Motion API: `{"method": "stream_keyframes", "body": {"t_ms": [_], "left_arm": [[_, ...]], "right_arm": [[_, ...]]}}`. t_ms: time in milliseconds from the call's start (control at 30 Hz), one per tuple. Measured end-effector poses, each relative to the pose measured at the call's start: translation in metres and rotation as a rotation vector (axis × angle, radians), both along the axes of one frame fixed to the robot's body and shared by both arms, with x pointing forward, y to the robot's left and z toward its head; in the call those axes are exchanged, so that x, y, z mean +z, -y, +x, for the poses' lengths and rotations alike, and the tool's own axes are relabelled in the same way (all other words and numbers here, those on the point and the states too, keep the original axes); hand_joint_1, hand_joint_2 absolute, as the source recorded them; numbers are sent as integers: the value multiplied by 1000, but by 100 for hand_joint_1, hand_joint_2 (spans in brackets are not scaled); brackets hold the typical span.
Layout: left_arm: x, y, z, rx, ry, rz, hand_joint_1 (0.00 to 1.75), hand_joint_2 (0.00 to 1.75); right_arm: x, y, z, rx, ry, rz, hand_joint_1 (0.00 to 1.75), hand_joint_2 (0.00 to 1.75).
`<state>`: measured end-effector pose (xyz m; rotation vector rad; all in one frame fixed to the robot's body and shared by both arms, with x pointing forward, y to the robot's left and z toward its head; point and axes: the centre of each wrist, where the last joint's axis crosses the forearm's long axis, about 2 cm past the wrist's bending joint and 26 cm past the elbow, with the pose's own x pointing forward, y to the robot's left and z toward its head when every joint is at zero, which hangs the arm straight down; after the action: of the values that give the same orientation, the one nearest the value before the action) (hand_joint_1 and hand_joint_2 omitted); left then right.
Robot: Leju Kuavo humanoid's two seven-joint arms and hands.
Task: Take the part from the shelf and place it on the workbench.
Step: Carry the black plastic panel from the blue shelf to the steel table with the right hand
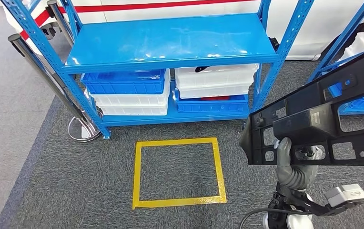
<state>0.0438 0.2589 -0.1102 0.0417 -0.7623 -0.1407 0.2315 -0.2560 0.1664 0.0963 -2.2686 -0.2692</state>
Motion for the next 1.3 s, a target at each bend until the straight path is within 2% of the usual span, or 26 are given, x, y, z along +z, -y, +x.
{"method": "stream_keyframes", "body": {"t_ms": [467,733,967,1300], "left_arm": [[0,-3,1,-15,4,18,0,0],[0,-4,1,-10,16,20,0,0],[0,-6,-1,-7,28,42,0,0],[-1,-10,-4,14,12,61,0,0]], "right_arm": [[-2,-7,-1,-2,-11,-12,175,175],[-1,-20,1,-21,11,-43,175,175],[0,-21,-7,-90,63,-46,175,175],[-4,-18,-18,-137,45,-37,175,175]]}}
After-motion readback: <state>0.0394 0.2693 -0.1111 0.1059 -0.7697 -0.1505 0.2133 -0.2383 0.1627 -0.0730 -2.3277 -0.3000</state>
